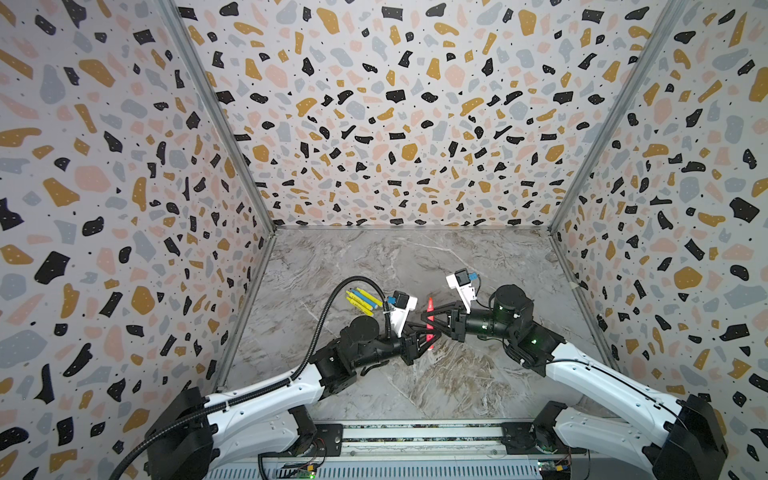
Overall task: Insert the pens into the pen caps
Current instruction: 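Hold the pink highlighter upright in the left gripper while the right gripper releases and withdraws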
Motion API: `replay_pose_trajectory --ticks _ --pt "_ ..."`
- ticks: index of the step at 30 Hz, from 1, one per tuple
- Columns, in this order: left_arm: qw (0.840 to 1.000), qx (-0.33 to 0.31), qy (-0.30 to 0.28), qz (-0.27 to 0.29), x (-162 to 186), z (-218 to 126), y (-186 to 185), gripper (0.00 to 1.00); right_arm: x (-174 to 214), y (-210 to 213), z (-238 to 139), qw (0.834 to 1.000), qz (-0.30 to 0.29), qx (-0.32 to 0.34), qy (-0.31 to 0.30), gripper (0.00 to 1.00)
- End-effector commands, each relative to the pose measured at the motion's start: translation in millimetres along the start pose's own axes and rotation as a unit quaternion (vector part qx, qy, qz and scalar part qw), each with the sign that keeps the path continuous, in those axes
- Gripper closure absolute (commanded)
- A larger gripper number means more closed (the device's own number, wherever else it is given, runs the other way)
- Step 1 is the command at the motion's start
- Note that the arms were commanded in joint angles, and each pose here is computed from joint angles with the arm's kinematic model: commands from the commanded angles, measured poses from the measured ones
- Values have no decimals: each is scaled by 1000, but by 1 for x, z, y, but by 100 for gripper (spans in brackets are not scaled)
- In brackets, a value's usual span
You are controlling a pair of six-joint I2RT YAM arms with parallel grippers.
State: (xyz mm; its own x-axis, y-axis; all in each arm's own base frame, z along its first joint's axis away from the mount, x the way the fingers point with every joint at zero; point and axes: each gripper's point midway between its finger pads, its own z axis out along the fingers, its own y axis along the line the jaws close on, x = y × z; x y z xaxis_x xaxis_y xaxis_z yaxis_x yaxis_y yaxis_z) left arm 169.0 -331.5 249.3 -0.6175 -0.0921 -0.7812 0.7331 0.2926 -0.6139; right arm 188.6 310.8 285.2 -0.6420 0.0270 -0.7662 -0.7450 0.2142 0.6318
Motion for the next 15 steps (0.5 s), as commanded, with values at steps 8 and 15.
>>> replay_pose_trajectory --ticks 8,15 --pt "999 37 -11 20 -13 3 -19 86 -8 13 -3 1000 -14 -23 -14 100" --pt "999 27 -17 18 -17 2 -18 71 -3 12 -4 1000 -16 -24 -12 100"
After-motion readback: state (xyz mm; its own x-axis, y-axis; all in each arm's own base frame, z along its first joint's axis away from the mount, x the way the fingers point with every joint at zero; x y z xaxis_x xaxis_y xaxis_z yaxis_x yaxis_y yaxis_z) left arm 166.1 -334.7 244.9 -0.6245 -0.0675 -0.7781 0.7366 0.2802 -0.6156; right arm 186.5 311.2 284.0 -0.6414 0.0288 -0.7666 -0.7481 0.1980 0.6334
